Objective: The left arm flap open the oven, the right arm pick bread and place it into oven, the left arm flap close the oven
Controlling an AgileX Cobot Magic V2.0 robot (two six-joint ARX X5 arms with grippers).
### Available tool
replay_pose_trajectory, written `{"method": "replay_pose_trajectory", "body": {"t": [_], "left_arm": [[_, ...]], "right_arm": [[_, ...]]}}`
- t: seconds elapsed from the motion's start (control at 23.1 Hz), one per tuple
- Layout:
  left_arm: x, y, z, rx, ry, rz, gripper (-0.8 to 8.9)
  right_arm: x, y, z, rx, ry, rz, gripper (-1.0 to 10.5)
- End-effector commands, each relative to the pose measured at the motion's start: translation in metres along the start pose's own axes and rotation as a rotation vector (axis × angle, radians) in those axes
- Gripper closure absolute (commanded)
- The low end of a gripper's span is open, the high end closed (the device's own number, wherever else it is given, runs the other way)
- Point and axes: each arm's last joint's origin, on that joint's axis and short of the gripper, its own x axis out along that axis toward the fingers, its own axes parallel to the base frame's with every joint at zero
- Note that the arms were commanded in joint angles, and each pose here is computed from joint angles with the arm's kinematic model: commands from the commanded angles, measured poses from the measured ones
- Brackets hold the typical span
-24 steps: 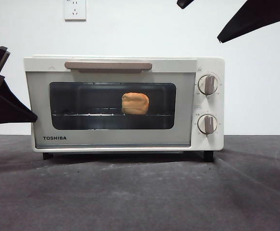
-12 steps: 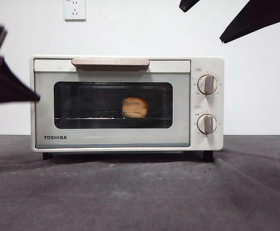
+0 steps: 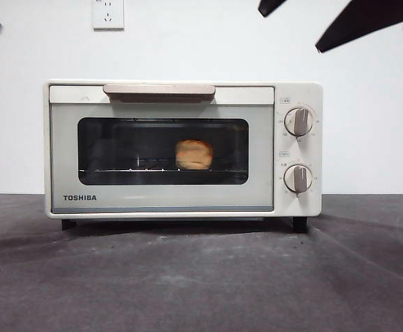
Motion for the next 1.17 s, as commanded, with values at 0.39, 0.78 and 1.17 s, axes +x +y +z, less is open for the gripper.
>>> {"method": "replay_pose_trajectory", "body": {"t": [0.39,0.78,1.17], "left_arm": [[-0.044,-0.02,-0.007,0.148,-0.031,0.055,7.97],[-0.044,-0.02,-0.007,0.149,-0.032,0.055,7.94],[-0.044,-0.02,-0.007,0.149,-0.032,0.055,7.94]], "right_arm": [[-0.001,0.003,0.011,-0.013,-0.104,-0.02,8.1],[-0.001,0.003,0.011,-0.012,-0.112,-0.044,9.3],[-0.001,0.003,0.011,-0.013,-0.112,-0.044,9.3]]}}
